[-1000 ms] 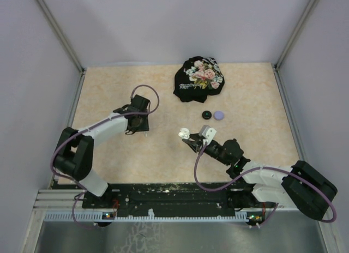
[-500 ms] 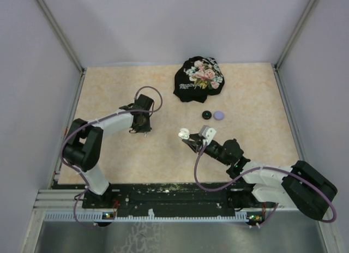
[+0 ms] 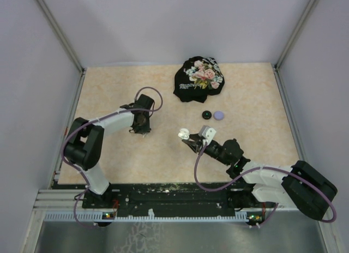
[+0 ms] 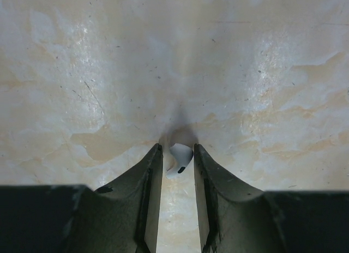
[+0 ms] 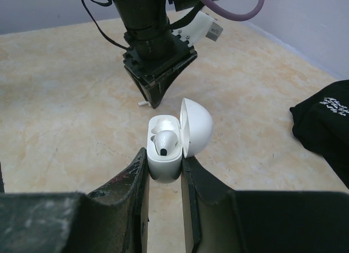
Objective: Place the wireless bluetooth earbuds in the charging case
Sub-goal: Pick up the earbud from the center of the board.
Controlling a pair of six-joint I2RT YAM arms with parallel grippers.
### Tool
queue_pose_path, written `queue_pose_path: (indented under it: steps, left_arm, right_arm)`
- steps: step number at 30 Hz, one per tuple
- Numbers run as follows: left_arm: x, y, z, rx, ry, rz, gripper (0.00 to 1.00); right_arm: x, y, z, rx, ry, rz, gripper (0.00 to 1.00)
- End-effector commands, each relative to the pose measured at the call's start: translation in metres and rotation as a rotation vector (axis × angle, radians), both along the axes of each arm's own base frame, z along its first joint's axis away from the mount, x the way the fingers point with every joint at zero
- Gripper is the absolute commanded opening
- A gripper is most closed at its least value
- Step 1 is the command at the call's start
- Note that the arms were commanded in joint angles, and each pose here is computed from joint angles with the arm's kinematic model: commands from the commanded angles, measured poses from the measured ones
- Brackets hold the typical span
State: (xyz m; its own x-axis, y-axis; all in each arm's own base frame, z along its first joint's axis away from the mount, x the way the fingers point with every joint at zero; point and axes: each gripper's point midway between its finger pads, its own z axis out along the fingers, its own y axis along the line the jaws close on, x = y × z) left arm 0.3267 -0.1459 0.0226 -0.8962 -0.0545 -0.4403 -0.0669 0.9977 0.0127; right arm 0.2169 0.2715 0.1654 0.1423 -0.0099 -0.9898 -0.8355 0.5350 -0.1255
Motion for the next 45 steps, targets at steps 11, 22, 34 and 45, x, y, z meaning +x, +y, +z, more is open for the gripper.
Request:
queue_pose_path:
  steps: [11, 22, 34, 45]
  left_arm:
    - [-0.007, 0.002, -0.014, 0.067, 0.087, -0.042, 0.33]
    - [-0.013, -0.003, -0.009, 0.039, 0.084, -0.057, 0.23]
    - [-0.006, -0.030, 0.034, -0.163, -0.112, -0.053, 0.19]
    - [-0.009, -0.077, 0.105, -0.407, -0.395, -0.071, 0.20]
  right_arm:
    - [0.000, 0.013, 0.033, 0.062, -0.061, 0.042, 0.00]
    - [-0.001, 0.017, 0.030, 0.054, -0.055, 0.058, 0.00]
    - [0.000, 0.017, 0.027, 0.035, -0.055, 0.056, 0.00]
    - [0.004, 0.011, 0.030, 0.052, -0.071, 0.016, 0.00]
